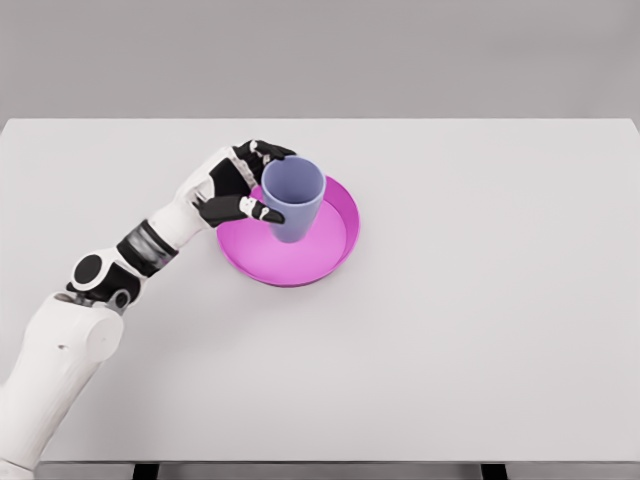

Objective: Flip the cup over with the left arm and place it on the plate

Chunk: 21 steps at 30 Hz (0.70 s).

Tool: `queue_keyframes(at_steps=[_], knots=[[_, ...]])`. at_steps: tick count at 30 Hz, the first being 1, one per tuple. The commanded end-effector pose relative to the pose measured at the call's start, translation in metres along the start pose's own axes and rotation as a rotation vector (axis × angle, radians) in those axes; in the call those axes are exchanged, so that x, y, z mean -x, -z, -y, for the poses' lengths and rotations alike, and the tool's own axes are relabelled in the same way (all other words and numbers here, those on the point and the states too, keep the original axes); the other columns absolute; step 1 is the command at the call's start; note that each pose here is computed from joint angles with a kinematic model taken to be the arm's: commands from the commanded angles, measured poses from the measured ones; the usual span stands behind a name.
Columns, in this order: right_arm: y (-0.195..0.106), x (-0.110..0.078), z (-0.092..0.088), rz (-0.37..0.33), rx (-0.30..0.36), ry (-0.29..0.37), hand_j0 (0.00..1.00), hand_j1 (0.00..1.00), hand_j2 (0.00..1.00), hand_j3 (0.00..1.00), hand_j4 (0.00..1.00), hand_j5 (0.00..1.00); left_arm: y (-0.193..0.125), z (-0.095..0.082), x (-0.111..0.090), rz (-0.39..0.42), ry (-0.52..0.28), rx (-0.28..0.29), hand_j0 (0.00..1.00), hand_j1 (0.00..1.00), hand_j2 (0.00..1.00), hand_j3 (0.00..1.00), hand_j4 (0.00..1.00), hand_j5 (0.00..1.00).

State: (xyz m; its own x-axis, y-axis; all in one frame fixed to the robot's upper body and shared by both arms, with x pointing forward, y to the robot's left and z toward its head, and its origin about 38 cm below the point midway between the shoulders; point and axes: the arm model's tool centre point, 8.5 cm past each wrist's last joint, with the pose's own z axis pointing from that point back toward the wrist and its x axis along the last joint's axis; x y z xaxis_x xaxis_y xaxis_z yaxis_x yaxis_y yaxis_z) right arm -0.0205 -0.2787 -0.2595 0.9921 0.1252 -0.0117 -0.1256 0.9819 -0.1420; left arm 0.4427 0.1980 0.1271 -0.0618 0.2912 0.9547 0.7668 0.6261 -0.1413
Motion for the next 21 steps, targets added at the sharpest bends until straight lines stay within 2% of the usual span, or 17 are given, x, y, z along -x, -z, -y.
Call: queue_keyframes(at_steps=[1,4,9,12,17,21], knots=[[0.000,0.001,0.000,-0.002,0.000,0.000,1.00,1.00,1.00,1.00,1.00,1.00,0.003,0.003,0.004,0.001,-0.011,0.001,0.49,0.49,0.49,0.49,0.49,0.49],[0.000,0.001,0.000,-0.002,0.000,0.000,1.00,1.00,1.00,1.00,1.00,1.00,0.008,0.004,0.004,0.002,0.001,0.005,0.49,0.49,0.49,0.49,0.49,0.49],[0.000,0.001,0.000,-0.002,0.000,0.000,1.00,1.00,1.00,1.00,1.00,1.00,0.007,-0.013,0.004,-0.016,0.004,-0.034,0.49,0.49,0.49,0.49,0.49,0.49],[0.000,0.001,0.000,-0.001,0.000,0.000,1.00,1.00,1.00,1.00,1.00,1.00,0.007,-0.016,0.007,-0.030,0.003,-0.042,0.49,0.49,0.49,0.49,0.49,0.49],[0.000,0.000,0.000,-0.001,0.000,0.002,1.00,1.00,1.00,1.00,1.00,1.00,0.008,-0.014,0.019,-0.051,-0.011,-0.050,0.49,0.49,0.49,0.49,0.49,0.49],[0.000,0.001,0.000,-0.001,0.000,0.000,1.00,1.00,1.00,1.00,1.00,1.00,0.007,-0.014,0.021,-0.053,-0.013,-0.051,0.49,0.49,0.49,0.49,0.49,0.49]])
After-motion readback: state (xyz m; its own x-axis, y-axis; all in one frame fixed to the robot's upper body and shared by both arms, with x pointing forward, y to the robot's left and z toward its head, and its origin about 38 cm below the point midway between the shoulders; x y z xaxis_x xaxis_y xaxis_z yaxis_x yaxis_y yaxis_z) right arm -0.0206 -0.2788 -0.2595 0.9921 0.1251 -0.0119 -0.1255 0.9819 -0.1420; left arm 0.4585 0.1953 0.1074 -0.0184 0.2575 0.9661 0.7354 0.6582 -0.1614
